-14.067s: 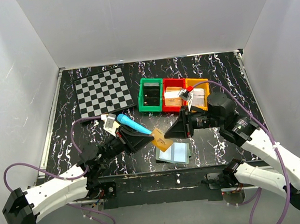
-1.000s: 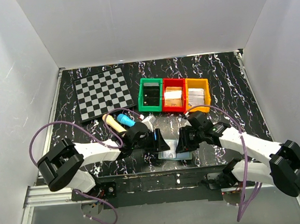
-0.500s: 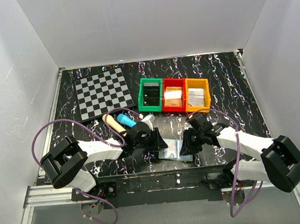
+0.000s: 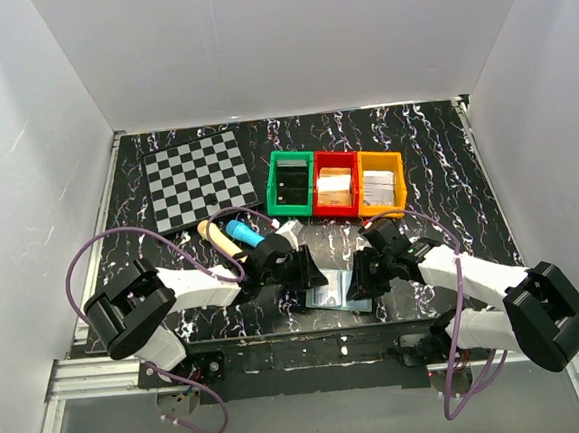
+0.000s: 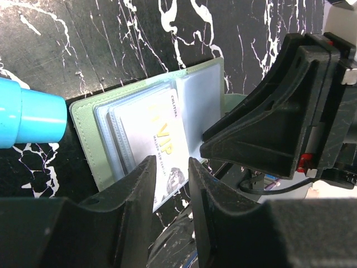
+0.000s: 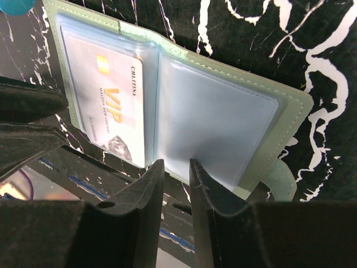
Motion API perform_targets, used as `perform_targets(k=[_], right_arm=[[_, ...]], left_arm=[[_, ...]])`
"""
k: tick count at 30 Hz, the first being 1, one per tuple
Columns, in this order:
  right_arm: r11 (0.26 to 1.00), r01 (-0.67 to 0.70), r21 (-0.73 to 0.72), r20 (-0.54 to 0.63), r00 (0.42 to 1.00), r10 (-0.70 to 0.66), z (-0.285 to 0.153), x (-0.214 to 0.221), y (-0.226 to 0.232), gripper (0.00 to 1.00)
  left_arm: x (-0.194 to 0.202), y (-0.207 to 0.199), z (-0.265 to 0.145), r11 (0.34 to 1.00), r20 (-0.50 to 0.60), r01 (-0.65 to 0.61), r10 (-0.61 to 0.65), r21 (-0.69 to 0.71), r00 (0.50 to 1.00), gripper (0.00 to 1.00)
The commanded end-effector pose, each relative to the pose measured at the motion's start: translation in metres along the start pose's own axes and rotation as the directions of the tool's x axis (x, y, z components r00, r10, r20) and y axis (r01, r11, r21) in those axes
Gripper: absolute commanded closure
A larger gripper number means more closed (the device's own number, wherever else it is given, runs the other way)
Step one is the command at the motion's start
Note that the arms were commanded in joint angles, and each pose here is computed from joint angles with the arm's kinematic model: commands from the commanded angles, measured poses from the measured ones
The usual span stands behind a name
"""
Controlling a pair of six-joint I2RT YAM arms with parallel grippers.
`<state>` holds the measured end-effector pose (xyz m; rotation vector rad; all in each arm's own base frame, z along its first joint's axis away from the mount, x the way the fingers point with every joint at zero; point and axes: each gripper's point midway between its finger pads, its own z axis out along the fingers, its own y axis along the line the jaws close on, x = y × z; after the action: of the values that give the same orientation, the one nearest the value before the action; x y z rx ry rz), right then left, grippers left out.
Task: Take the credit cards out of the card holder
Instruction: Remove the credit card from the card holder.
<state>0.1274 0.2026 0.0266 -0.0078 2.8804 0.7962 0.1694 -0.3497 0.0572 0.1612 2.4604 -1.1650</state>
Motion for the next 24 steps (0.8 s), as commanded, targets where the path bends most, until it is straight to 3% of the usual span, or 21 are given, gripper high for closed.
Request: perform_targets(k=[1,6,12,24], right_arm=[[1.0,0.005,0.022,0.013,1.0,-0.006,-0.002,-0.003,-0.003,0.66],[1.0,0.017,0.013,0.029,0.999,-0.018,-0.007,-0.006,0.001,0.65],[0.999,0.039,-0.011,0.086,0.996,-0.038,-0.018,-0.016,0.01,0.55],[0.978,0.046,-0.205,0.129,0.991,-0.019,-0.015,-0.023,0.041,0.54]], left_arm=[[-0.001,-0.002,0.004,1.0,-0.005,0.006,-0.006,0.012,1.0,0.7],[0.006,0.009,0.005,1.0,-0.017,0.017,-0.017,-0.016,1.0,0.7],[0.013,0.019,0.008,0.999,-0.033,0.029,-0.03,-0.039,0.999,0.71],[0.016,0.025,0.005,0.998,-0.026,0.042,-0.043,-0.051,0.999,0.71]])
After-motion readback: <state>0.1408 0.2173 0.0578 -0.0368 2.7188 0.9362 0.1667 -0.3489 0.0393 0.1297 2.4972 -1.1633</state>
